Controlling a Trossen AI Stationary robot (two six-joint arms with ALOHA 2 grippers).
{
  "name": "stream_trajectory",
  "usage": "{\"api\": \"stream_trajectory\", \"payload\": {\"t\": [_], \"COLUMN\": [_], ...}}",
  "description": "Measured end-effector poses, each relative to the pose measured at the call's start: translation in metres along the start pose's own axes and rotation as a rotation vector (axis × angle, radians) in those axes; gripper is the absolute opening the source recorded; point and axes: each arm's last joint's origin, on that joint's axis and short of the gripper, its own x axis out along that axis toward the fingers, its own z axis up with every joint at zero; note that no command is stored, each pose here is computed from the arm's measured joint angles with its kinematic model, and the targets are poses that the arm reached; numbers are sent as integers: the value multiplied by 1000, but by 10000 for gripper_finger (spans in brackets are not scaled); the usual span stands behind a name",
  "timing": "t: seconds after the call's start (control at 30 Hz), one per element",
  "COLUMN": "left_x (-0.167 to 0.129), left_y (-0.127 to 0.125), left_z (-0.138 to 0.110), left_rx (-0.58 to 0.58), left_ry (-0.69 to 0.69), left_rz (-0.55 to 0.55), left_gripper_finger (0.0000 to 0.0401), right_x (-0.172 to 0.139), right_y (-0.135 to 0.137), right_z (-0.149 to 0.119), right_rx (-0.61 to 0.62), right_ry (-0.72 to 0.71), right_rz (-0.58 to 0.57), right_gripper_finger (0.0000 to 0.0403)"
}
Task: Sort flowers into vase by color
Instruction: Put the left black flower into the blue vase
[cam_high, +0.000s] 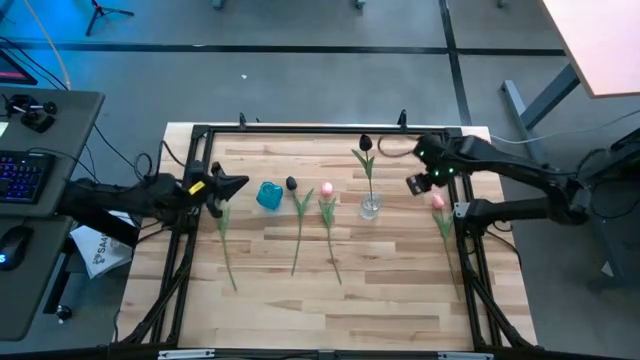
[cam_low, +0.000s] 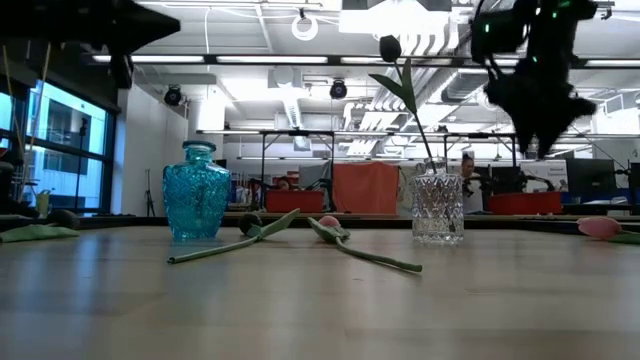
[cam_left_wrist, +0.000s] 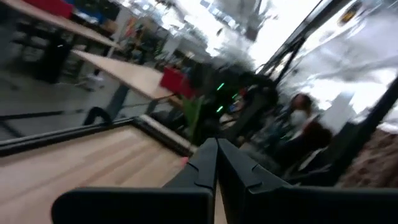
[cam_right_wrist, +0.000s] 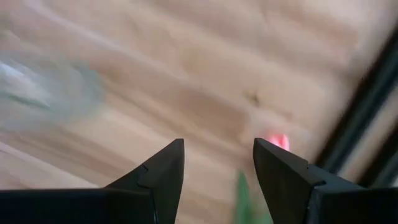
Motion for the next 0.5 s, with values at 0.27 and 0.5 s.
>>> {"api": "stream_trajectory", "payload": {"t": [0.27, 0.5], "left_x": [31, 34], "left_y": [-41, -59], "left_z": [61, 53], "left_rx": [143, -20], "left_ry": [553, 1127], "left_rz": [161, 516], "left_gripper_finger": [1, 1], "right_x": [-49, -46], "right_y": [6, 6], "right_z": [21, 22], "right_rx": [7, 26], "right_ry": [-300, -326], "right_rz": [52, 18], "right_gripper_finger": [186, 186]}}
